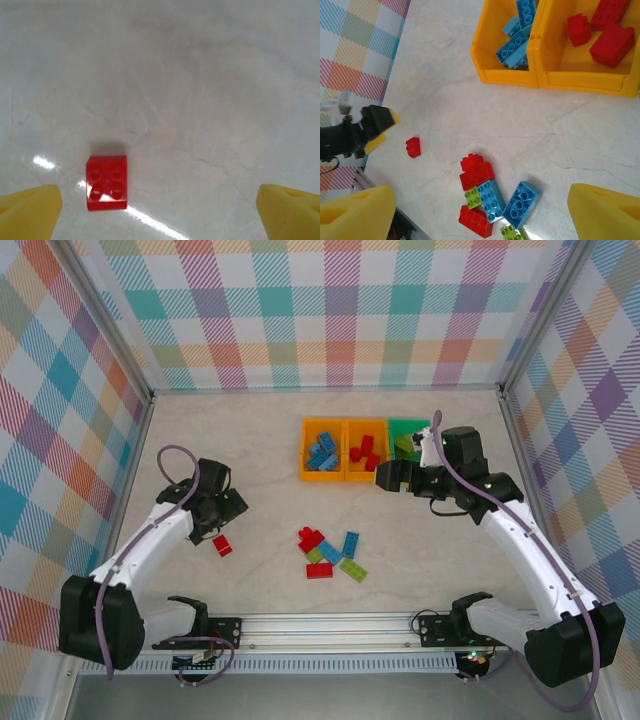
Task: Sort the legos into containers by color
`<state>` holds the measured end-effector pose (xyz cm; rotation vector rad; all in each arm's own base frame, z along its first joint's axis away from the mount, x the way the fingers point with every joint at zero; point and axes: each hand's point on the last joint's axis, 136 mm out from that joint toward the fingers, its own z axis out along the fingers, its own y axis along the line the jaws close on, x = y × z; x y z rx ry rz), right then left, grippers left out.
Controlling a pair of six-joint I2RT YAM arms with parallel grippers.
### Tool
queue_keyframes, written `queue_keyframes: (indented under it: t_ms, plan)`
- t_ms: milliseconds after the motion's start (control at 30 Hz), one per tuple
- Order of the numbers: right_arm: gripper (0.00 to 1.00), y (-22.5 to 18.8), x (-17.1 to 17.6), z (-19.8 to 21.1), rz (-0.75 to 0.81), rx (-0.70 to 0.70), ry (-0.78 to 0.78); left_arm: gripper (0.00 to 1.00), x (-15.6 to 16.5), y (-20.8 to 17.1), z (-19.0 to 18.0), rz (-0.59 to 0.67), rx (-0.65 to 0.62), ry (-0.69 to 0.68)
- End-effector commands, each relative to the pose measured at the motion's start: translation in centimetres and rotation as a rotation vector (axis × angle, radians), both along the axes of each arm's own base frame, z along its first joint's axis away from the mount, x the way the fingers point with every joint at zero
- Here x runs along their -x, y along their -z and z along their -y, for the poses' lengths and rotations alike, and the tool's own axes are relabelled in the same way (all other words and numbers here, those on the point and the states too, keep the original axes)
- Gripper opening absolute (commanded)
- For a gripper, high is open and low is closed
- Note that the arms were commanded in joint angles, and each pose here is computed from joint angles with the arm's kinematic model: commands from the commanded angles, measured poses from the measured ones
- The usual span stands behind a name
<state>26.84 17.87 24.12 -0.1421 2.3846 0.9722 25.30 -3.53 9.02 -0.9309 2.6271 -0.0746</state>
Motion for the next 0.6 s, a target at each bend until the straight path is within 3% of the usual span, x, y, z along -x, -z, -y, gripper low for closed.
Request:
queue_keyframes:
  t_ms: [0, 200, 400, 567]
  plan:
    - [0.91, 0.0, 0.5, -0.6, -0.011, -0.041, -0.036, 0.98, 2.6, 2.4, -0.9, -0.127, -0.010, -0.086]
    - [0.93, 0.8, 1.3, -0.5, -0.054, -0.027, -0.052, 0.89, 3.5, 4.9, -2.3, -0.155, -0.084, -0.112]
    - [0.96, 1.0, 2.0, -0.6, -0.068, -0.040, -0.063, 0.63, 2.8, 7.0, -1.3, -0.171, -0.043, -0.071]
    - [0.96, 0.9, 1.9, -0.6, -0.068, -0.050, -0.053, 0.50, 2.8, 7.2, -1.5, -0.160, -0.056, -0.067]
